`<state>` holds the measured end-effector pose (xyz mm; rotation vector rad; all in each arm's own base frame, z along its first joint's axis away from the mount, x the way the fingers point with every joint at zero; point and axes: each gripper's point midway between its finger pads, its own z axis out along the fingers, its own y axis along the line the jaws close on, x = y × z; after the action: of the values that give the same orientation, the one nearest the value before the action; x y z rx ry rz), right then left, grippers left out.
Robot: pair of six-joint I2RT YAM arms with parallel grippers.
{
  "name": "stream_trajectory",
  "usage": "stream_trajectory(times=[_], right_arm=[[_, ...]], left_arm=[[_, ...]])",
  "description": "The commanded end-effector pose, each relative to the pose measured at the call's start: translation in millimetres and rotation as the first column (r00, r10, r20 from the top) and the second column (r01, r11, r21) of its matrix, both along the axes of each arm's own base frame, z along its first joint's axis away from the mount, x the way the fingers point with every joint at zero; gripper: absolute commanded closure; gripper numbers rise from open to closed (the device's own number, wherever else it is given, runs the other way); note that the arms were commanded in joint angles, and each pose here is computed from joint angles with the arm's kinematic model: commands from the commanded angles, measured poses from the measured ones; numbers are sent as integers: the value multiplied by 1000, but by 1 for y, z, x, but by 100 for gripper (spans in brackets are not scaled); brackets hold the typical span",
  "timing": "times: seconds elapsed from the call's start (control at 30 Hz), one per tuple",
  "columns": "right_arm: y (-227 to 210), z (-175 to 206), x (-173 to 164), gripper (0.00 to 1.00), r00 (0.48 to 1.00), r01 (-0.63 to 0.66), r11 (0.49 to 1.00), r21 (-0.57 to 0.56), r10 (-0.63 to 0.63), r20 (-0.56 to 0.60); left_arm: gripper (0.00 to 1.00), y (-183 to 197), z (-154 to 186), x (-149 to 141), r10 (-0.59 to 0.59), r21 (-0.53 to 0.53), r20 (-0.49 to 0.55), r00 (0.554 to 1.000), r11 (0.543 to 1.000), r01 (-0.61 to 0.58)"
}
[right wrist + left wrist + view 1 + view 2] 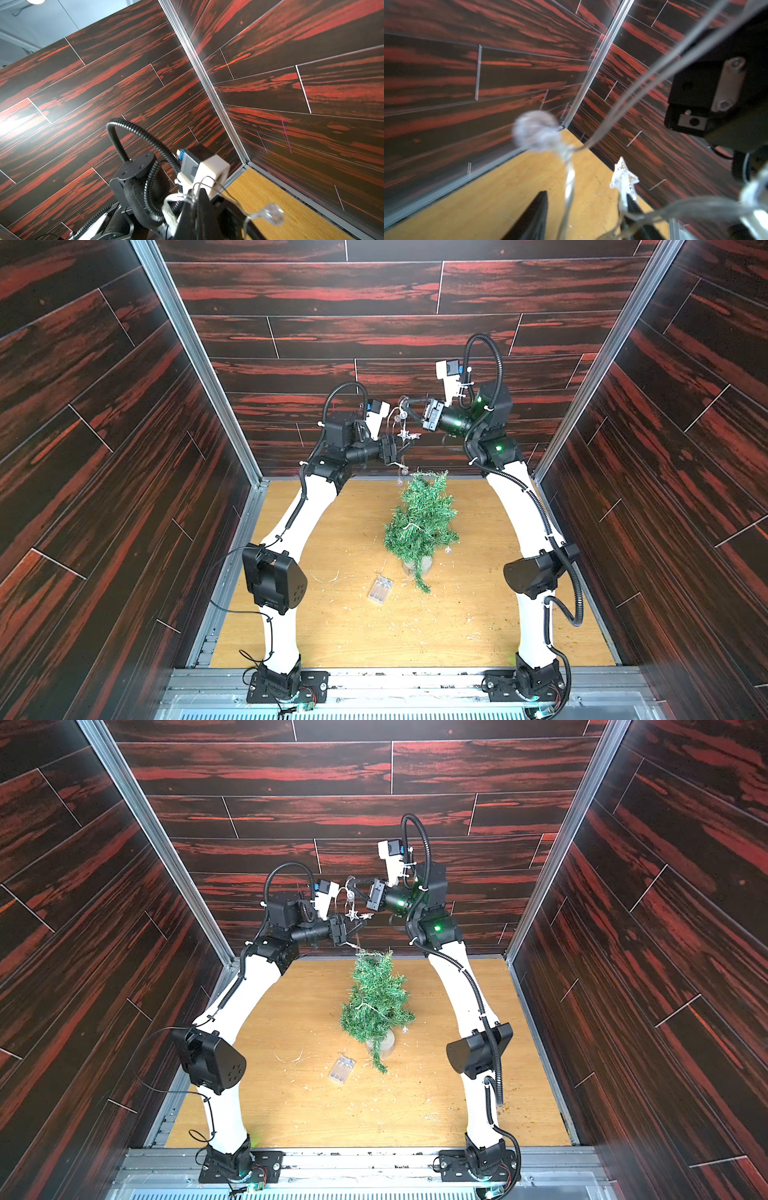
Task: Remove string lights from the small christmas tree
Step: Remove the light string from the Christmas tree.
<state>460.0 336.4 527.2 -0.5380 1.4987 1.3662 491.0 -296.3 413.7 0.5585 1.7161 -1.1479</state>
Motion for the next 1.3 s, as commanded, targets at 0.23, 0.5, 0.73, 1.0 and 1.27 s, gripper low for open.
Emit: stream_trajectory(times=[0.23, 0.5, 0.73, 1.0, 1.27], right_arm=[[6, -11, 11, 100, 1000, 16, 1000, -5, -16, -2], [6, -12, 12, 100, 1000, 17, 1000, -4, -17, -8], [6, -13, 11, 96, 1000, 18, 1000, -15, -18, -11], [-14, -20, 18, 65, 994, 95, 993, -73, -98, -37], [-54, -13, 7, 57, 979, 190, 976, -105, -196, -50]], left_arm=[[64, -2, -2, -8, -41, 13, -15, 999, 999, 41], [85, 1, -5, -4, -12, 27, -28, 1000, 1000, 13], [100, 10, -3, 0, 58, 78, -31, 998, 995, -56], [100, 45, 3, 11, 265, 189, -24, 964, 948, -256], [100, 79, 13, -21, 375, 245, -100, 922, 907, -342]])
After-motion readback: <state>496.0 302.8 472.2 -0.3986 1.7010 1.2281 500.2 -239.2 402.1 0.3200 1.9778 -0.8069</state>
